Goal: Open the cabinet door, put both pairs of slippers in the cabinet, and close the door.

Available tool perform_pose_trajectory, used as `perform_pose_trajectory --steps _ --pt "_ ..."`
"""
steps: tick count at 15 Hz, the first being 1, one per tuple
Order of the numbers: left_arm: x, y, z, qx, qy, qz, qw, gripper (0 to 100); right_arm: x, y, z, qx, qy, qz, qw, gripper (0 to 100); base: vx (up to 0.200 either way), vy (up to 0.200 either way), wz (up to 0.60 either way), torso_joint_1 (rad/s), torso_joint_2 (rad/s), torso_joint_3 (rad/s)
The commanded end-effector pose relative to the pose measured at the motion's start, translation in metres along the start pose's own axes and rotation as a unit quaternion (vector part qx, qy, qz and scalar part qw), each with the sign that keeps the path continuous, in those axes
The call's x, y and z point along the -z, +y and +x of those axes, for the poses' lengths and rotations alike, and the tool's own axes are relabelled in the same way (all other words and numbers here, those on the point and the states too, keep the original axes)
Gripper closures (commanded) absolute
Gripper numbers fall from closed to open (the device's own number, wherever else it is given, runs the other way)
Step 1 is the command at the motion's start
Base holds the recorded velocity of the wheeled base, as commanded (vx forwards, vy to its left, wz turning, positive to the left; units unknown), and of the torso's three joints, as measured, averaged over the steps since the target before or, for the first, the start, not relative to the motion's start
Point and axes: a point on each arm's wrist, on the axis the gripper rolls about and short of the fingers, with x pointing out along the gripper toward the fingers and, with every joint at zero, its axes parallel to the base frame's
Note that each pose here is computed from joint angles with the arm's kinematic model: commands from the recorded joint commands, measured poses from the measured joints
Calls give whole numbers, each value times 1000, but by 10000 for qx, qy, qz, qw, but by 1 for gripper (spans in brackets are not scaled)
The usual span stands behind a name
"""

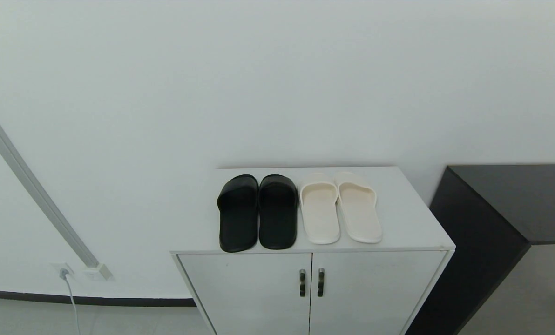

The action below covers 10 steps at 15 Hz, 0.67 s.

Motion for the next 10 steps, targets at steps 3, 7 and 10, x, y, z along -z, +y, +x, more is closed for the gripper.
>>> perform_pose_trajectory --steps 3,7,10 --pt "0 0 0 0 0 -6 10000 100 -44 0 59 -759 993 -139 9921 0 0 0 0 0 0 0" --pt "0 0 0 -7 0 -6 10000 100 -76 21 104 -931 930 81 9913 0 0 0 0 0 0 0" --pt "0 0 0 0 0 -6 10000 100 -95 59 130 -1059 820 171 9908 0 0 0 0 0 0 0"
